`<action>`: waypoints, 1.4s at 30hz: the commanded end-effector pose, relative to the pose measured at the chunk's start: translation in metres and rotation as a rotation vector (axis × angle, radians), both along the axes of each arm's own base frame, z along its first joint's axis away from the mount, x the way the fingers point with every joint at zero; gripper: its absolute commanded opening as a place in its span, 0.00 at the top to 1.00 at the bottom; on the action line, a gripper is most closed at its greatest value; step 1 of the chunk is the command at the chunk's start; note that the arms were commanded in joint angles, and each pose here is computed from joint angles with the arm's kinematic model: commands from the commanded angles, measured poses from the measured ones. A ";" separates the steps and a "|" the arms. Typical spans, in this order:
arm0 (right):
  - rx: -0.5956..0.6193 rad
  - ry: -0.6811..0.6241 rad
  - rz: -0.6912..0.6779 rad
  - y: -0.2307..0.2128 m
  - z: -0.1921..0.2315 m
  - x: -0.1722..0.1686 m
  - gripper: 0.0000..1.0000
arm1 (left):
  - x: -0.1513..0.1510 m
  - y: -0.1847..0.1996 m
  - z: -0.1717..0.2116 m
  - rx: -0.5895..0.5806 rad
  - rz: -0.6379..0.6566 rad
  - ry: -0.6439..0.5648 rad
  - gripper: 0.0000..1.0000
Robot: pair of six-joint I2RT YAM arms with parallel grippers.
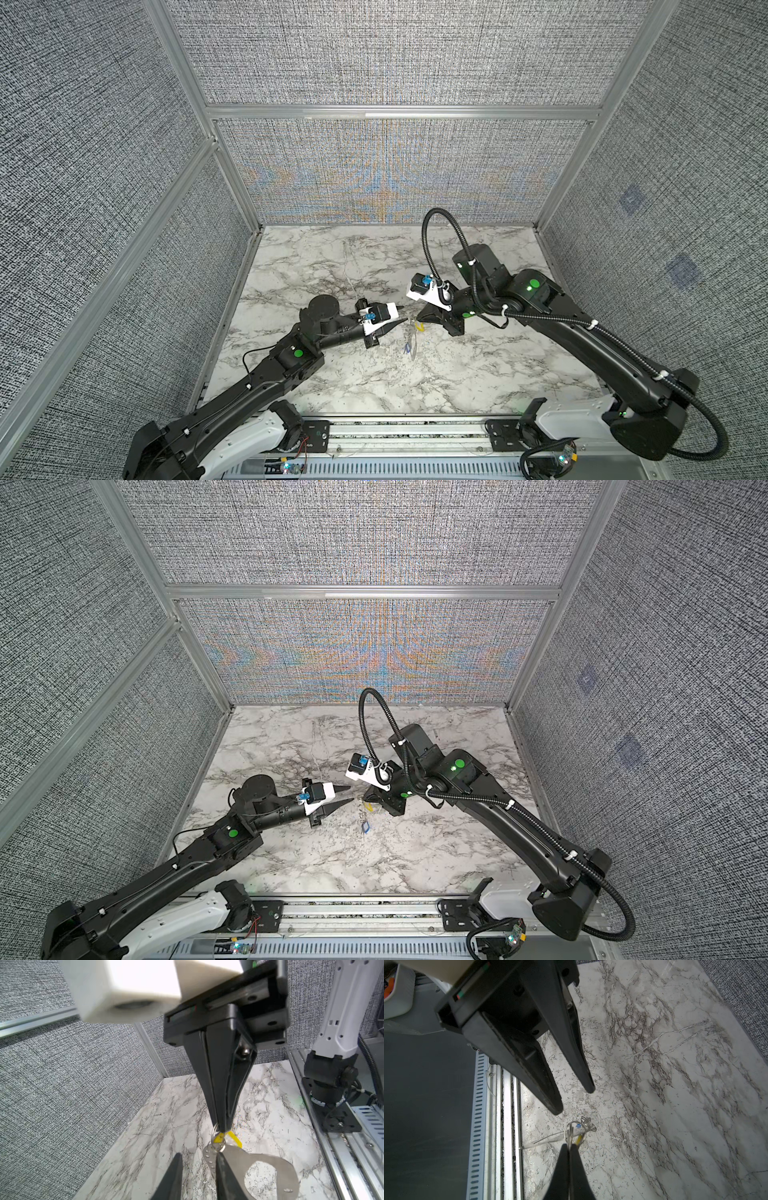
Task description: Remove the keys from the keyring
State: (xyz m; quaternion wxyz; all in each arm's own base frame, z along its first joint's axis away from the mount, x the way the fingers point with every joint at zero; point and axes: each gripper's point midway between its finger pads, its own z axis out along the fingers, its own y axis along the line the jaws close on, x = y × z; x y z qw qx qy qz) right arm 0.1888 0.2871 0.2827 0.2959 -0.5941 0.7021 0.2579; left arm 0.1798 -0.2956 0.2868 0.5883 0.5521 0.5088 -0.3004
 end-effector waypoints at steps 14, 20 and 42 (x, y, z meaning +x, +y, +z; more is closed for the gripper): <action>0.003 -0.011 0.024 0.003 0.002 0.000 1.00 | -0.006 -0.014 -0.005 0.084 -0.113 0.022 0.81; 0.004 -0.017 0.031 0.005 0.003 0.000 1.00 | -0.003 -0.017 -0.006 0.096 -0.113 0.029 0.87; 0.106 -0.290 -0.156 -0.024 0.026 0.020 0.66 | 0.005 -0.020 0.009 -0.048 -0.063 0.157 1.00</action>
